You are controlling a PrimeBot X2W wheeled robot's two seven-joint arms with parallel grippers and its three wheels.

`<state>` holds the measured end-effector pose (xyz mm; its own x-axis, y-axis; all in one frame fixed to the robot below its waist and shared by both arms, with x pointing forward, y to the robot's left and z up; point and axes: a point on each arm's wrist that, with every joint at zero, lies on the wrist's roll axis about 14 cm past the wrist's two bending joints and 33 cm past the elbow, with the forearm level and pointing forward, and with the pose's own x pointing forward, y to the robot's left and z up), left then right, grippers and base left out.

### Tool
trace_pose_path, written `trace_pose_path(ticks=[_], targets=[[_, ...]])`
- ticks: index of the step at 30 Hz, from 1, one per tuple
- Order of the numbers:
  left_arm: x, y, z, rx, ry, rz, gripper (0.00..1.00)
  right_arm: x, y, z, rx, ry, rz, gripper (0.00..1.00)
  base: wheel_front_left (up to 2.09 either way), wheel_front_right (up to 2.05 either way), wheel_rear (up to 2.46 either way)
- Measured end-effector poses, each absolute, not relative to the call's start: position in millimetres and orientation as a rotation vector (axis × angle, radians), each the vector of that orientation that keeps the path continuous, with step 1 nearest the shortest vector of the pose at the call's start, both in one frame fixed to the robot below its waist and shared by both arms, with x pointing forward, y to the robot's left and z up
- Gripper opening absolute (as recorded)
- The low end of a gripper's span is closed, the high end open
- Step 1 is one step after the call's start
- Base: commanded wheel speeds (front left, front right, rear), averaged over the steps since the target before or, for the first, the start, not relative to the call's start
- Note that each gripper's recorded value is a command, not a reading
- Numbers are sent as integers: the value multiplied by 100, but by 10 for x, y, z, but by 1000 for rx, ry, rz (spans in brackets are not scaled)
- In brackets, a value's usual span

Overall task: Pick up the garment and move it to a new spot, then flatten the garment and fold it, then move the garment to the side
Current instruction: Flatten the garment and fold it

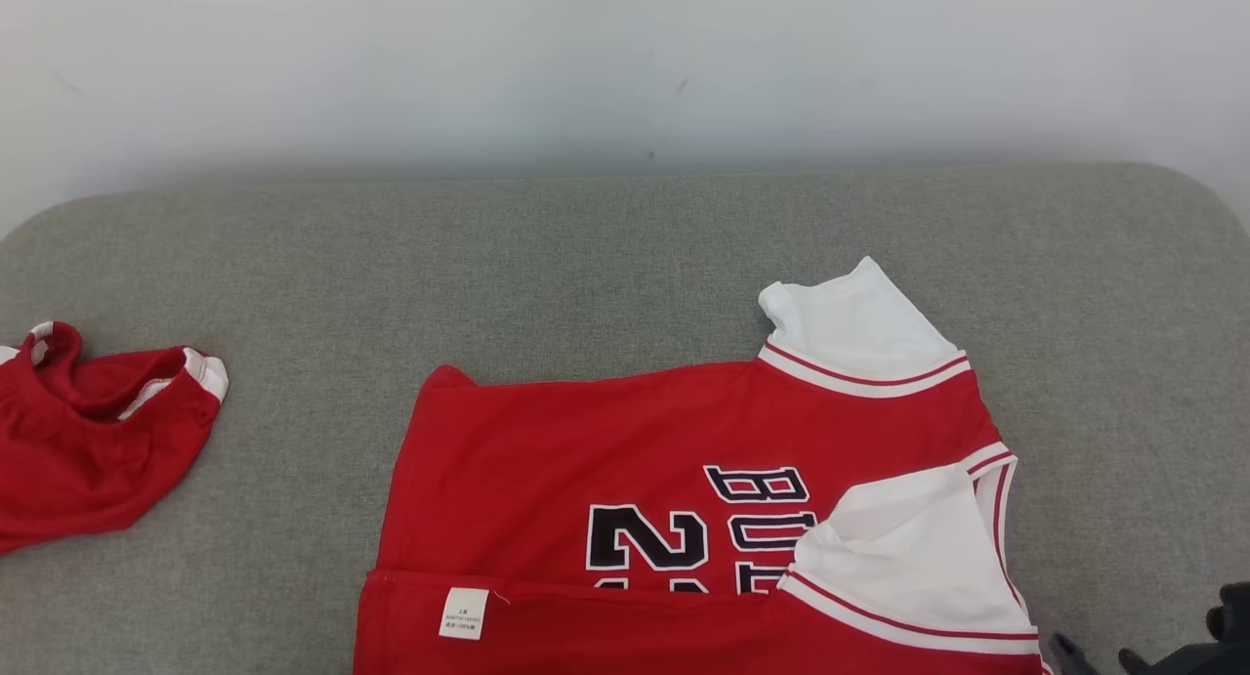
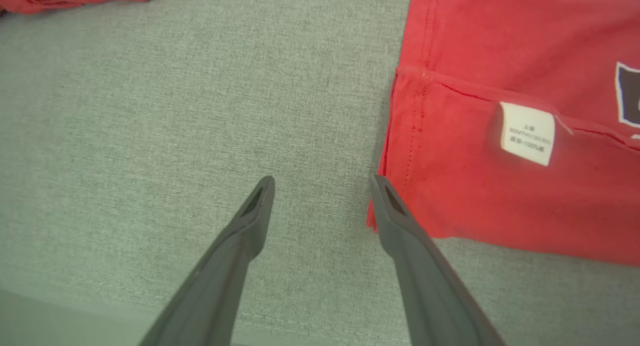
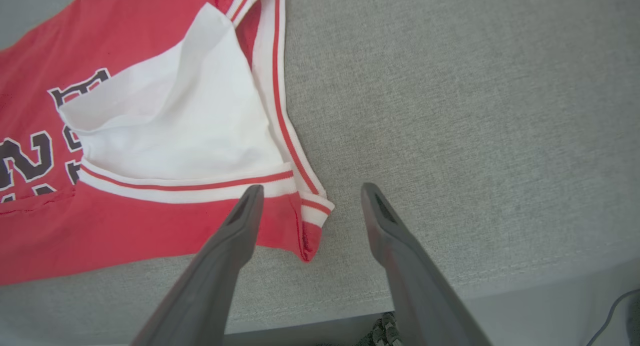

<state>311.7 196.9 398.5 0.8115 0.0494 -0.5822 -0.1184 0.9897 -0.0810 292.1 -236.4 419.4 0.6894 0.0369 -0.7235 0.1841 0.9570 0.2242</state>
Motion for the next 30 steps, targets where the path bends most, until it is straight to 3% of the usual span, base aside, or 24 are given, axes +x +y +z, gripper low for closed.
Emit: trace_pose_path(ticks=[8, 15, 23, 30], targets=[[3347, 2046, 4403, -92, 415, 88, 100, 3322, -2528, 4716, 272, 523, -116, 100, 0, 0, 0], [3933, 1907, 4801, -28, 264, -20, 100, 3773, -2233, 4904, 186, 437, -33, 100, 0, 0, 0], [4781, 1673, 4823, 130, 352, -142, 100, 4547, -1791, 5157, 72, 394, 93, 100, 0, 0, 0], [5244, 1580, 4428, 198, 561, -183, 100, 5031, -1733, 5106, 10, 399, 130, 100, 0, 0, 0]])
